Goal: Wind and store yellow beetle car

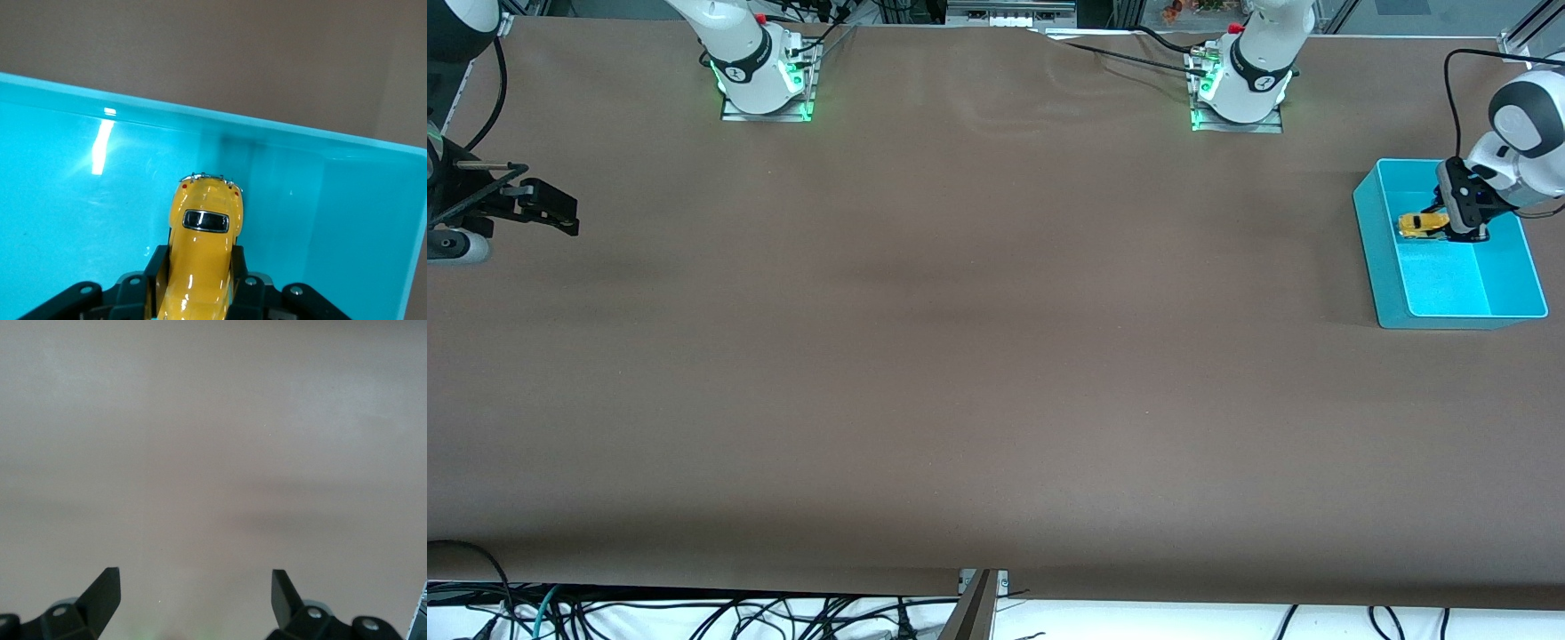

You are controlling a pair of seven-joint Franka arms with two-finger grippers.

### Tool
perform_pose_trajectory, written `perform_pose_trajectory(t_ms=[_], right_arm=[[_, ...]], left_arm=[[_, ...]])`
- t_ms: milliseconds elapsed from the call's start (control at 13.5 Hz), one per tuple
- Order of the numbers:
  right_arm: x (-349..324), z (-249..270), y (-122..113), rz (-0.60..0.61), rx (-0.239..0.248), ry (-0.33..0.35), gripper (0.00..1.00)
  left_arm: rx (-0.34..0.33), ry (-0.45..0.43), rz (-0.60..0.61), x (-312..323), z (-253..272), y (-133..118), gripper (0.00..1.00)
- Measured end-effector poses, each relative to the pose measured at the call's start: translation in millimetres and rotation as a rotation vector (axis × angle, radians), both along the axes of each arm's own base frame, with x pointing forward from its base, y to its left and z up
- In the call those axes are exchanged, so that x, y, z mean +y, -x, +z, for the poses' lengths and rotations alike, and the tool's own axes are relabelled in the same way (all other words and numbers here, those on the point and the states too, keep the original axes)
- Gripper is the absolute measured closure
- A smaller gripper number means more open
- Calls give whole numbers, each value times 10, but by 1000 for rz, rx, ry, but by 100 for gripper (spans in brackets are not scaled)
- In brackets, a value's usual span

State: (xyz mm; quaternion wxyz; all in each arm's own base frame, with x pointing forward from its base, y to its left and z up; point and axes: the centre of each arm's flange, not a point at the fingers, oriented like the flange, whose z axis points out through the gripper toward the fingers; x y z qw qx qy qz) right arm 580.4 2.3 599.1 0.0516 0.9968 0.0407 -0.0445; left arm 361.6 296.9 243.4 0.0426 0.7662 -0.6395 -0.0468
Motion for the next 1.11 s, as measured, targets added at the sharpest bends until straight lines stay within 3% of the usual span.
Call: perform_pose_trajectory(t_ms=[295,517,664,812,960,1107], right_arm=[[0,0,0,-1,0,0,0],[0,0,0,-1,0,0,0],[0,0,0,-1,0,0,0],[0,0,0,-1,0,0,0],[1,0,0,0,0,0,0],[2,0,0,0,0,0,0]], left_arm=[[-5,10,-7,97,-151,269,56],[-5,12,-13,131,-165,316,52],[-9,10,-20,123,-146,282,34],[5,17,-36,67,14,47,15],[48,26,-9,-63,441,-443,0],[72,7,69,-261,964,-938,0]])
